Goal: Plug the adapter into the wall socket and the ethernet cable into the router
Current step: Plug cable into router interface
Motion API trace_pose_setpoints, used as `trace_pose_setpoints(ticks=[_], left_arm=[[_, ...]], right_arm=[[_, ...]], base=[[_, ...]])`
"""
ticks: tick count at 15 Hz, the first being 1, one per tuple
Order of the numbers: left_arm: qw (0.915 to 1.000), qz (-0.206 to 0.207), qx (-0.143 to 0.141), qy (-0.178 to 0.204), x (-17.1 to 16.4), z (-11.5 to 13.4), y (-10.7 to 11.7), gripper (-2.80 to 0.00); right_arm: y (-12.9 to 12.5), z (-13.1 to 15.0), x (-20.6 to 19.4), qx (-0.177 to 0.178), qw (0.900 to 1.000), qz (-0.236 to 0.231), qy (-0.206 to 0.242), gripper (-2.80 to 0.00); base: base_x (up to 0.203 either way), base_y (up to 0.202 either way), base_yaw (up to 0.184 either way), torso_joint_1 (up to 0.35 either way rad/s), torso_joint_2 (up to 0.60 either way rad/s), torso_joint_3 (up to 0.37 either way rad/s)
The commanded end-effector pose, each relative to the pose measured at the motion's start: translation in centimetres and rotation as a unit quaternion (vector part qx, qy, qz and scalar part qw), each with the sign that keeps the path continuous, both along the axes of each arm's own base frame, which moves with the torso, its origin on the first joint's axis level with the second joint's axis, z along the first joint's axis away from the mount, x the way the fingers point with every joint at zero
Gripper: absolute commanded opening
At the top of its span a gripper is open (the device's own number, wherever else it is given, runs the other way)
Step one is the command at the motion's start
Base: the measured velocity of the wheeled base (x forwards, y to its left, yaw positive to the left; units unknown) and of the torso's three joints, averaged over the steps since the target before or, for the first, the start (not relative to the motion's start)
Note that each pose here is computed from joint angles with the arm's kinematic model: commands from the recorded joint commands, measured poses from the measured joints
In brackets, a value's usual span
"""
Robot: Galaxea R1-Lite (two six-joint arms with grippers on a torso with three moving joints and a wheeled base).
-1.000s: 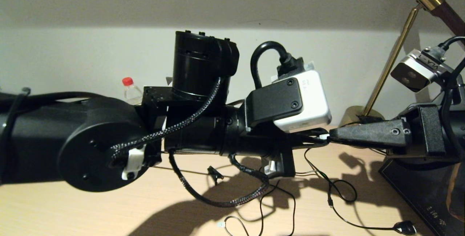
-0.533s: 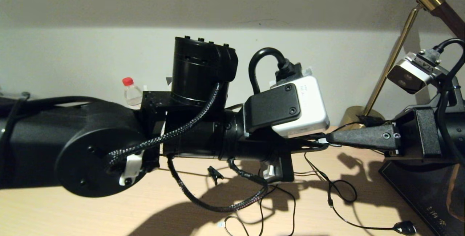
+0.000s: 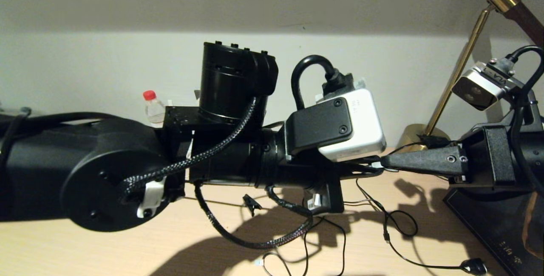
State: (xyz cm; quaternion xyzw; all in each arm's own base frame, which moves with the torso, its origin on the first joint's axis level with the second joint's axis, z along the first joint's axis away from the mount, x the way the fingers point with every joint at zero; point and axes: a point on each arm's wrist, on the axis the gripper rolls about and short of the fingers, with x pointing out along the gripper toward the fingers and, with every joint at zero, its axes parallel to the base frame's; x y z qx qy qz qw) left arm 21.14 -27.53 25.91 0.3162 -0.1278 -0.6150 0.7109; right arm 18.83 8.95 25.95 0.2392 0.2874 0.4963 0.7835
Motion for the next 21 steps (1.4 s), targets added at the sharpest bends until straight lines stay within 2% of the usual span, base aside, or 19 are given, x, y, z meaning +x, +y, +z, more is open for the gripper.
trace_pose_setpoints(ticks=[1,4,5,9,12,13,15,17,18,19,21], left_arm=[[0.9999,0.015,0.001,-0.006,-0.1,0.1,-0.1,-2.80],[0.9998,0.020,-0.001,-0.009,-0.1,0.3,-0.2,-2.80],[0.9998,0.018,-0.001,-0.010,-0.3,0.3,-0.2,0.00],[0.9994,0.018,-0.018,-0.024,-0.4,0.8,0.0,0.00],[0.9977,0.043,-0.036,-0.039,-0.6,2.0,3.1,0.00],[0.9970,0.054,-0.037,-0.042,-0.5,2.1,4.3,0.00],[0.9934,0.075,-0.041,-0.077,0.3,2.5,5.8,0.00],[0.9837,0.082,-0.077,-0.140,1.3,3.1,6.0,0.00],[0.9801,0.072,-0.093,-0.159,1.4,2.9,6.0,0.00],[0.9793,0.064,-0.094,-0.167,1.4,2.0,6.1,0.00],[0.9761,0.063,-0.089,-0.188,1.5,0.1,6.5,0.00]], right_arm=[[0.0,0.0,0.0,0.001,1.000,0.003,0.002,-2.80],[0.1,-0.1,0.1,0.000,1.000,0.003,0.004,-2.80],[0.0,-0.1,0.1,0.001,1.000,0.003,0.004,-2.80],[0.0,0.0,0.1,0.003,1.000,-0.001,0.008,-2.80],[0.0,1.0,0.3,0.029,0.998,-0.013,0.045,-2.80],[0.2,1.6,0.8,0.045,0.996,-0.019,0.070,-2.80],[1.0,3.0,2.7,0.088,0.984,-0.035,0.148,-2.80],[1.8,4.2,4.8,0.124,0.967,-0.041,0.218,-2.80],[2.0,4.7,5.3,0.138,0.959,-0.033,0.247,-2.80],[2.1,5.2,5.5,0.146,0.951,-0.011,0.271,-2.80],[2.4,5.3,6.3,0.154,0.940,-0.002,0.305,-2.80]], base=[[0.000,0.000,0.000,0.000,0.00,0.000],[0.000,0.000,0.000,0.000,0.00,0.000],[0.000,0.000,0.000,0.000,0.00,0.000],[0.000,0.000,0.000,0.000,0.00,0.000],[0.000,0.000,0.000,0.000,0.00,0.000],[0.000,0.000,0.000,0.000,0.00,0.000],[0.000,0.000,0.000,0.000,0.00,0.000],[0.000,0.000,0.000,0.000,0.00,0.000],[0.000,0.000,0.000,0.000,0.00,0.000],[0.000,0.000,0.000,0.000,0.00,0.000],[0.000,0.000,0.000,0.000,0.00,0.000]])
